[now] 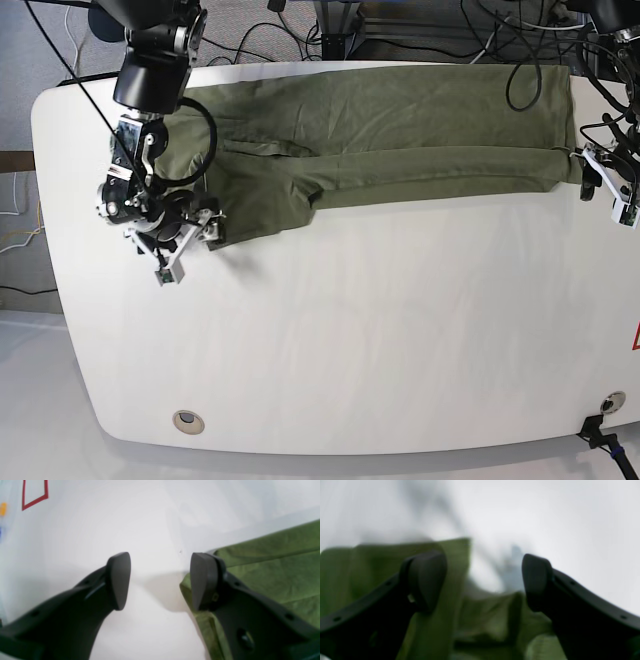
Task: Fold the T-shirt properly
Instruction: 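Release the hem and reposition the right gripper at the folded sleeve end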
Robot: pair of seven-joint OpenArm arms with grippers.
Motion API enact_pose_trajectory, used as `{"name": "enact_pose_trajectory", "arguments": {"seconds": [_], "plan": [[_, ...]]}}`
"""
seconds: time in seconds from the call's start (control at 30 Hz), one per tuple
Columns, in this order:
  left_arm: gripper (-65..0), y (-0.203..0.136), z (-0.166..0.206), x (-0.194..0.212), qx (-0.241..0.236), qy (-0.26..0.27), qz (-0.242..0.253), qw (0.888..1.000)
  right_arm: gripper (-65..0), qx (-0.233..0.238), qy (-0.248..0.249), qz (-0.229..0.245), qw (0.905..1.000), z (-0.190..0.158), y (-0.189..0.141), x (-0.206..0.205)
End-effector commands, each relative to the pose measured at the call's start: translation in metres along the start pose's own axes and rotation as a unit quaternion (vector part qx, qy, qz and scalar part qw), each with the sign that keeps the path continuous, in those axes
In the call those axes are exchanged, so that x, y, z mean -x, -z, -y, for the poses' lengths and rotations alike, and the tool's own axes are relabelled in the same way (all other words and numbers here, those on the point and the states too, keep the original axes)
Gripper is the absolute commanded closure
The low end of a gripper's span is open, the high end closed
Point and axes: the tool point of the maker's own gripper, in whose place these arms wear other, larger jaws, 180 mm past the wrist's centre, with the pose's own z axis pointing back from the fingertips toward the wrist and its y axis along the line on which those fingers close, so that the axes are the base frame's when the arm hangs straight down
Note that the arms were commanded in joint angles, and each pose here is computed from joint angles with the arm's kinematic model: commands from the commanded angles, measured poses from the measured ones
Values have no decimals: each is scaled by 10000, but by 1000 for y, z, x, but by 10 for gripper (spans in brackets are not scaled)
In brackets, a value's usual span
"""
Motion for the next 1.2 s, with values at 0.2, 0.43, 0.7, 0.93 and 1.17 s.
{"name": "enact_pose_trajectory", "arguments": {"seconds": [0.2, 0.43, 0.7, 0.93, 1.17], "plan": [[-347, -1, -2, -13, 10, 163, 164, 9997, -440, -347, 168, 60, 9992, -41, 6, 16], [-347, 1, 2, -14, 50, 177, 170, 9997, 0, -344, 141, 118, 9992, -41, 4, 11], [-347, 11, 5, -9, 146, 84, 73, 9998, 0, -189, -1053, 189, 9941, -76, -62, -18], [-347, 14, 8, -9, 200, 48, 177, 9996, 0, -765, -953, -221, 9923, -110, -89, 36], [-347, 19, 4, -10, 180, -45, 185, 9997, 0, -1820, -661, -493, 9798, -133, -109, 84]]}}
